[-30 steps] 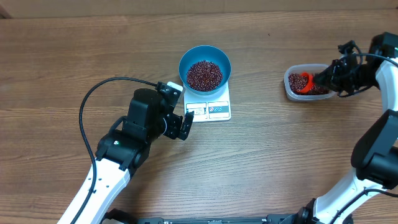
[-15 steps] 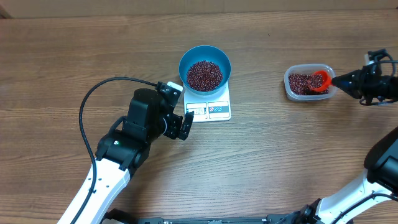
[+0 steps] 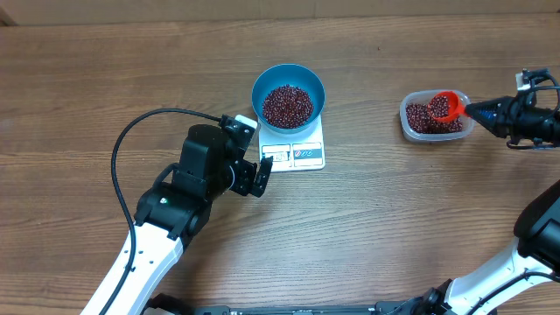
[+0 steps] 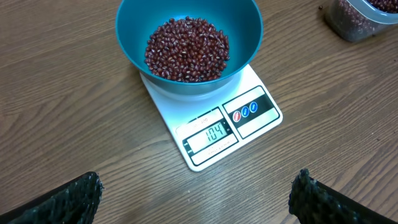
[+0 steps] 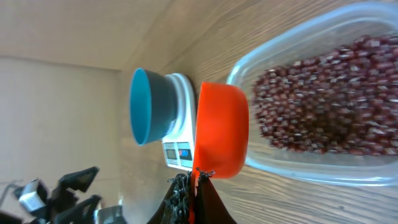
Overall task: Scoop item into bowl and weigh 150g on scale
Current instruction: 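Lift the filled scoop out of the bean tub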
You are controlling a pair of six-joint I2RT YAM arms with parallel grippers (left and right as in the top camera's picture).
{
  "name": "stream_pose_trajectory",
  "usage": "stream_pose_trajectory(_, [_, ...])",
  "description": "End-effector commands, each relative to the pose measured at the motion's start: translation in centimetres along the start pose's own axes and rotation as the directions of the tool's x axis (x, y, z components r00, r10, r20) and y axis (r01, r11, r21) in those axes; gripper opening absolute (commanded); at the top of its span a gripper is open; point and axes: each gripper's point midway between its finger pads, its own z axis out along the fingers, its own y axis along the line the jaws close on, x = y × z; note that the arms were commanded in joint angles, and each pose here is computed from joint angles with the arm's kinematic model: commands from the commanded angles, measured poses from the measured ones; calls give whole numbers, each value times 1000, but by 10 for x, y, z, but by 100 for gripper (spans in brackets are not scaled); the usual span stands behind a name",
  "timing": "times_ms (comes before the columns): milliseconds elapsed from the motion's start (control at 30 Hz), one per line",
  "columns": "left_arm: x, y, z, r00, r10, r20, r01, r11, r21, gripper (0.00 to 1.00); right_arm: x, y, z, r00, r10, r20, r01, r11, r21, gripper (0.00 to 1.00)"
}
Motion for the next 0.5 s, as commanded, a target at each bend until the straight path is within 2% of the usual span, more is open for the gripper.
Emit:
stream_pose_trajectory(0, [3,0,3,1000,-14,-11,14,1000,4,100,-2,19,6,999,-41,20,43,993,-106,4])
stream_pose_trajectory(467, [3,0,3,1000,-14,-11,14,1000,4,100,7,58,40,996,-84,-42,72,973,-221,4])
